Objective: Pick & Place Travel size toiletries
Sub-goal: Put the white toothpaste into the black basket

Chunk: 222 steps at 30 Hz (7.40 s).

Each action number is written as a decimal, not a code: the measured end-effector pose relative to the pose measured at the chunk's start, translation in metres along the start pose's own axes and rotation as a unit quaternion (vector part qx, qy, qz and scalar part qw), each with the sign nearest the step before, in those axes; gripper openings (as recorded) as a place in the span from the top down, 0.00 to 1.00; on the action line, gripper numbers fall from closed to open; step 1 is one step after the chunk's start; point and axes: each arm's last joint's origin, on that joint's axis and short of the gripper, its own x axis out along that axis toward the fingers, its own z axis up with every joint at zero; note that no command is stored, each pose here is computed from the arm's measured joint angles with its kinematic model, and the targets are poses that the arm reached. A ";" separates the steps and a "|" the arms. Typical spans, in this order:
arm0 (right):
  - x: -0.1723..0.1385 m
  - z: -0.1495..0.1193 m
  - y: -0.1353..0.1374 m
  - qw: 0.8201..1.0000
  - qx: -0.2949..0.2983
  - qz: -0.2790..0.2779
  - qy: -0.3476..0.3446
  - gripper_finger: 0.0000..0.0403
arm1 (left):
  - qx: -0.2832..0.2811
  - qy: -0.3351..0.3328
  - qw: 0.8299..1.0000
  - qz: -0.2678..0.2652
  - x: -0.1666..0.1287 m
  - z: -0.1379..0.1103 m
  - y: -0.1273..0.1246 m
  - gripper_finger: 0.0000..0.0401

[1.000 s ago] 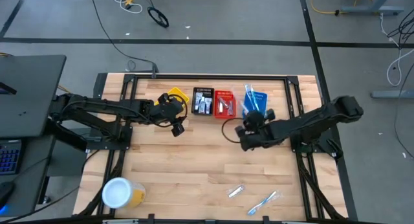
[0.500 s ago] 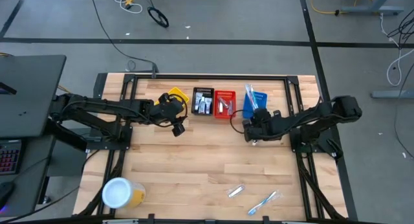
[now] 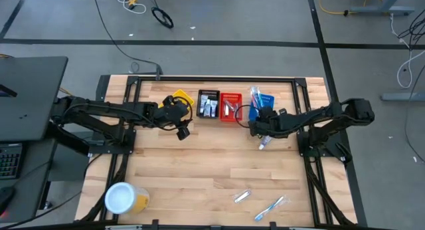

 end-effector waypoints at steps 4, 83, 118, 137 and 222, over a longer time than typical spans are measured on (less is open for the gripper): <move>-0.015 0.006 -0.003 0.998 -0.027 0.049 0.005 0.61 | 0.000 0.000 1.000 0.000 0.000 0.000 0.000 0.53; -0.019 -0.049 0.005 0.763 -0.547 0.326 0.113 0.75 | -0.031 -0.001 1.000 0.000 0.000 0.000 0.000 0.53; -0.067 0.067 0.043 0.823 0.100 0.420 -0.370 0.77 | -0.125 -0.317 0.934 -0.105 0.025 -0.034 -0.015 0.53; -0.042 0.072 0.101 0.868 0.036 0.319 -0.379 0.77 | -0.051 -0.279 0.959 -0.028 0.101 -0.024 -0.054 0.53; 0.006 0.040 0.091 0.900 -0.092 0.422 -0.053 0.60 | -0.111 -0.037 0.991 -0.071 0.154 -0.042 0.070 0.94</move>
